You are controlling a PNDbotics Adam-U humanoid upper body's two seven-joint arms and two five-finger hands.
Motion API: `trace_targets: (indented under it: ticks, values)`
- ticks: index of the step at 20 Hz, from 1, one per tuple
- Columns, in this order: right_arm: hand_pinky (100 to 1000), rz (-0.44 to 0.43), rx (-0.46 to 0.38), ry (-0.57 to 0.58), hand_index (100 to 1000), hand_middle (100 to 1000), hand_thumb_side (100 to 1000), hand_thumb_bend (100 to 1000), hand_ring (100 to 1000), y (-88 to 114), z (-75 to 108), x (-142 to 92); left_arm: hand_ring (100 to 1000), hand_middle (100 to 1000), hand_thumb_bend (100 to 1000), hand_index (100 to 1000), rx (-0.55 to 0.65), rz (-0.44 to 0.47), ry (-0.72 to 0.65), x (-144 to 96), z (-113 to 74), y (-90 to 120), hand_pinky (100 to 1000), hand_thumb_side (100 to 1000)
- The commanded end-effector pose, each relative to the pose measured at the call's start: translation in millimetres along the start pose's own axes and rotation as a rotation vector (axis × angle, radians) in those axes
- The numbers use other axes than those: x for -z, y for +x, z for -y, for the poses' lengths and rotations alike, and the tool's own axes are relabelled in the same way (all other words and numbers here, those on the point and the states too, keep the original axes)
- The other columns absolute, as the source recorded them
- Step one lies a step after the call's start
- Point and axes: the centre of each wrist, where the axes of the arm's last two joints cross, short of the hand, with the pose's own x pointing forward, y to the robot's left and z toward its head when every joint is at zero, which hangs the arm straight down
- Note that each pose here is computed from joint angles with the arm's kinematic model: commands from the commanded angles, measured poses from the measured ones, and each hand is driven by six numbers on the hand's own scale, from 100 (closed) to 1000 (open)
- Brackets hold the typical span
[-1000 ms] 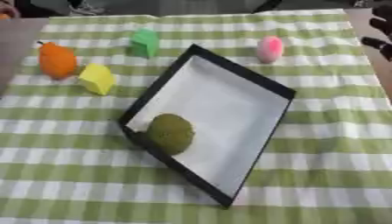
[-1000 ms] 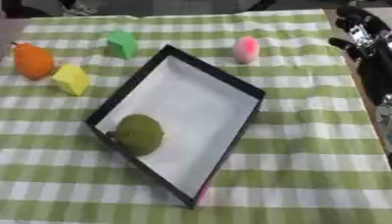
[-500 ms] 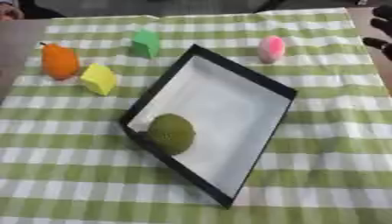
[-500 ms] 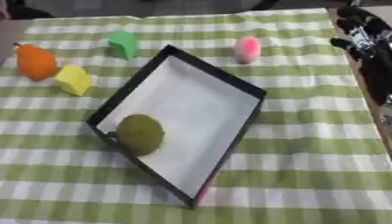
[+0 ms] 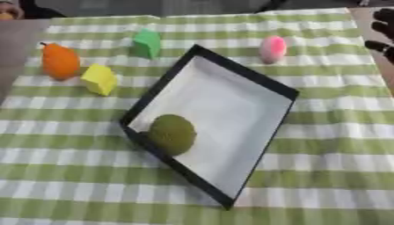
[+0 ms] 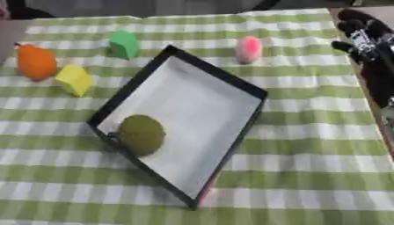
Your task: Pick up objects on the table and place them in the box.
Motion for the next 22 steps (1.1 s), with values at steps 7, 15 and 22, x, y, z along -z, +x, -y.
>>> trace_targets:
  ticks: [7, 15, 22]
  values:
    - [896, 0.025, -0.023, 0.009, 907, 925, 682, 100, 1000, 8.0, 3.0, 5.1, 878, 811, 581, 888, -0.017, -0.053, 0.002, 29.6, -0.4, 5.4, 862, 100]
    - [896, 0.024, -0.016, 0.009, 905, 920, 689, 100, 1000, 7.9, 1.3, 6.1, 869, 799, 556, 899, 0.004, -0.089, 0.02, 46.2, 15.9, 8.3, 849, 100]
    - [896, 0.024, -0.011, 0.013, 905, 919, 692, 100, 1000, 7.9, -0.1, 6.8, 855, 790, 489, 908, -0.031, -0.076, 0.143, 58.0, 25.6, 15.3, 840, 100]
